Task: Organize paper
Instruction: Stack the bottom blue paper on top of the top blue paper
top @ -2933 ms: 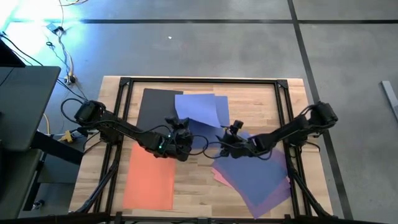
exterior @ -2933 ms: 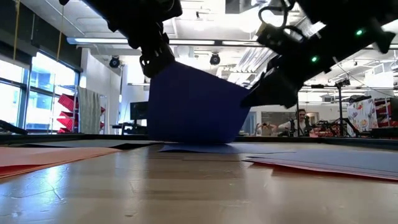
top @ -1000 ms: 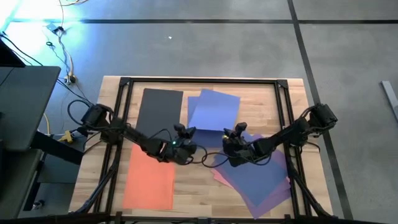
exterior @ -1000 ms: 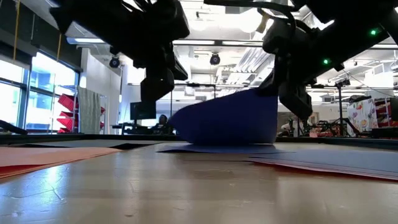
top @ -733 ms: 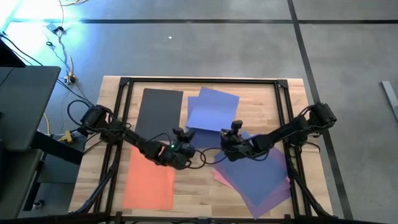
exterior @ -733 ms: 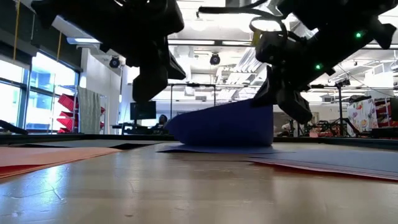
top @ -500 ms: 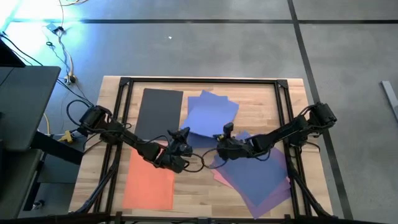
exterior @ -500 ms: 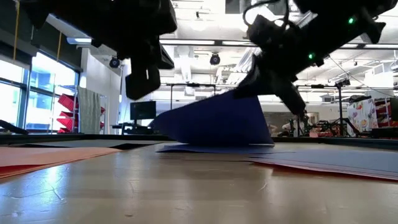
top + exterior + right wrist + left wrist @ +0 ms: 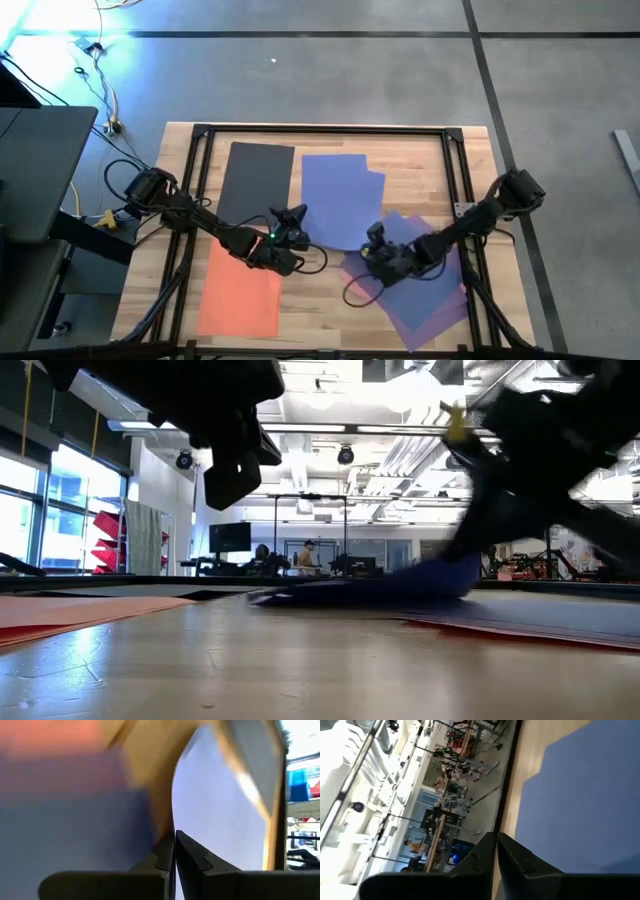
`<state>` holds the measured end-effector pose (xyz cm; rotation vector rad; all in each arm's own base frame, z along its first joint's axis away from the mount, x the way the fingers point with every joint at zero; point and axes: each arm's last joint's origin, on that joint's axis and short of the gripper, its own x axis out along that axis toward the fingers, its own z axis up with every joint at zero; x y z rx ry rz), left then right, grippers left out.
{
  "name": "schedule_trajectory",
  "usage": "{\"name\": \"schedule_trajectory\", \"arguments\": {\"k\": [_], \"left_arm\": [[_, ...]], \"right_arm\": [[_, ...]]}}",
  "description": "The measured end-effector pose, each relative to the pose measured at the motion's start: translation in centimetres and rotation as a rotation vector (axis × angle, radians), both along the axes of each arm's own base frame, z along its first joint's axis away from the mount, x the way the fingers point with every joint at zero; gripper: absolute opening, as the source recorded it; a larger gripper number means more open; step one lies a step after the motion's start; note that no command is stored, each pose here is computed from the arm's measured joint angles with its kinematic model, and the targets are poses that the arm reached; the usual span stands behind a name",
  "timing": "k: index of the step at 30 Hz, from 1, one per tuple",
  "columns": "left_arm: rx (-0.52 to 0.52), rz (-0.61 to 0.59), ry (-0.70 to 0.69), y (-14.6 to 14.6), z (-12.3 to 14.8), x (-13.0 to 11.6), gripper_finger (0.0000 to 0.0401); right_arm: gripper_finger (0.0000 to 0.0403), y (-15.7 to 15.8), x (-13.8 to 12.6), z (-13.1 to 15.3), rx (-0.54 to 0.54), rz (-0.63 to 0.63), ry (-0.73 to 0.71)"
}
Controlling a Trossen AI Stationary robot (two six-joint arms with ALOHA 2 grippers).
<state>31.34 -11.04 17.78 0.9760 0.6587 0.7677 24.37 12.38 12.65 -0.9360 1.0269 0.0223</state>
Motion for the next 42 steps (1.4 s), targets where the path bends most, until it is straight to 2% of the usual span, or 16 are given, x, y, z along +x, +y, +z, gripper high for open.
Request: {"name": "schedule_trajectory", "arguments": {"k": [4,7,13,18,23,30,35,42], "left_arm": [[-0.016,-0.01,-0.001,0.1,0.0,0.1,0.0],[-0.019,-0.01,-0.005,0.1,0.0,0.1,0.0],[-0.02,-0.006,-0.005,0.3,0.0,0.1,0.0],[-0.017,-0.004,0.0,0.3,-0.1,0.2,0.0],[0.022,0.018,0.019,0.4,0.0,0.1,0.0],[0.036,0.039,0.017,0.5,0.0,0.1,0.0],[0.142,0.217,-0.04,1.5,0.8,-0.2,0.0],[-0.04,0.176,-0.227,2.6,3.7,-0.9,0.0]], "right_arm": [[0.0,-1.4,-1.2,-0.3,-0.091,-0.148,0.057],[0.0,-2.4,-1.0,-0.2,-0.142,-0.185,0.056],[0.0,-4.2,0.9,0.0,-0.261,-0.077,0.089],[0.0,-4.9,2.9,0.8,-0.385,0.033,0.036],[0.0,-5.8,4.4,1.5,-0.373,0.11,-0.02],[0.0,-5.9,5.2,2.2,-0.424,0.156,-0.064],[0.0,-5.5,5.5,2.4,-0.378,0.189,-0.109],[0.0,-6.4,6.3,2.5,-0.369,0.135,-0.178]]}}
